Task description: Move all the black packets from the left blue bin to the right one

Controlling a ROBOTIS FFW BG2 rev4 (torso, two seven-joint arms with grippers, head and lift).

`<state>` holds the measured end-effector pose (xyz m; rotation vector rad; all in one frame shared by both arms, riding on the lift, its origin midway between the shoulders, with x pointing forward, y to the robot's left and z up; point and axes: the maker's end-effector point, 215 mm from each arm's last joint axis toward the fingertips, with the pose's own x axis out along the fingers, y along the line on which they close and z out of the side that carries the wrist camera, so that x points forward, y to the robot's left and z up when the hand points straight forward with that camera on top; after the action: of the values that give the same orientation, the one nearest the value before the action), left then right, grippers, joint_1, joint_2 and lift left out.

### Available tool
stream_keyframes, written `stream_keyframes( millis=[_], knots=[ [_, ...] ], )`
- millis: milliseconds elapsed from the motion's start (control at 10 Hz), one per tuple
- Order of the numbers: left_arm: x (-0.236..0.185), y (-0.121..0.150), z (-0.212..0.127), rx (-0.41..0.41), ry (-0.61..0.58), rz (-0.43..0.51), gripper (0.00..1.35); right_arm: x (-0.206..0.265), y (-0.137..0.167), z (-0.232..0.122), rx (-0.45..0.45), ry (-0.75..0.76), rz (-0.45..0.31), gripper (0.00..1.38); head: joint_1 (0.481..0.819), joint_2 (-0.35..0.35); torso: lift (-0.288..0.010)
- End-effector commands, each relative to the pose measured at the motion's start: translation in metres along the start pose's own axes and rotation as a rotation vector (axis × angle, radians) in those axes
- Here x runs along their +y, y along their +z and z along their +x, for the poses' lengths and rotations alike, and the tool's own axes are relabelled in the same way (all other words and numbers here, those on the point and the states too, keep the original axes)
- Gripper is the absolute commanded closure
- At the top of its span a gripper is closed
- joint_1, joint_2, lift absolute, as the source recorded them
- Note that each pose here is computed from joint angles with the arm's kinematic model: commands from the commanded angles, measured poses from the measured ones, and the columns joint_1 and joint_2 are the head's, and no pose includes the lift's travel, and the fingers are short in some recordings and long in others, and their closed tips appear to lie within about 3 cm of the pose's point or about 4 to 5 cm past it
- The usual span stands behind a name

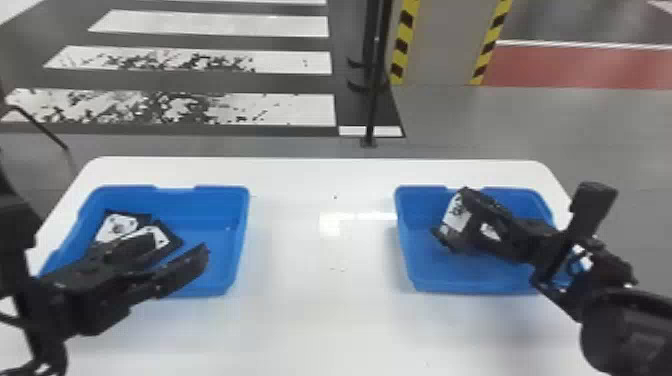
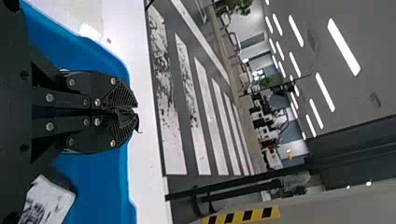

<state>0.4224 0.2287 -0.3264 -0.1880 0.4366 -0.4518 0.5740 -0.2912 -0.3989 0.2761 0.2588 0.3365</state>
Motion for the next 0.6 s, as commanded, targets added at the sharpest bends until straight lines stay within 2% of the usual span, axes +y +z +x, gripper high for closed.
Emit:
stream_keyframes(
  millis=[0, 100, 200, 300, 500],
  knots=[
    [0.02, 0.002, -0.009, -0.001, 0.051, 0.01, 0.16, -0.029, -0.018, -0.007, 0.021, -0.055, 0.005, 0.6, 0.695, -0.067, -0.14],
    [0.037, 0.005, -0.015, 0.0, 0.1, 0.027, 0.16, -0.027, -0.014, -0.021, -0.011, -0.071, -0.036, 0.25, 0.695, -0.072, -0.14],
    [0.059, 0.008, -0.023, 0.006, 0.167, 0.049, 0.16, -0.009, -0.011, -0.046, -0.038, -0.083, -0.088, 0.1, 0.695, -0.069, -0.14],
    [0.079, 0.006, -0.033, 0.025, 0.226, 0.05, 0.16, 0.012, -0.016, -0.074, -0.037, -0.096, -0.145, 0.12, 0.695, -0.06, -0.14],
    [0.114, 0.006, -0.049, 0.064, 0.324, 0.063, 0.17, 0.055, -0.033, -0.13, -0.02, -0.096, -0.201, 0.13, 0.695, 0.017, -0.14]
  ],
)
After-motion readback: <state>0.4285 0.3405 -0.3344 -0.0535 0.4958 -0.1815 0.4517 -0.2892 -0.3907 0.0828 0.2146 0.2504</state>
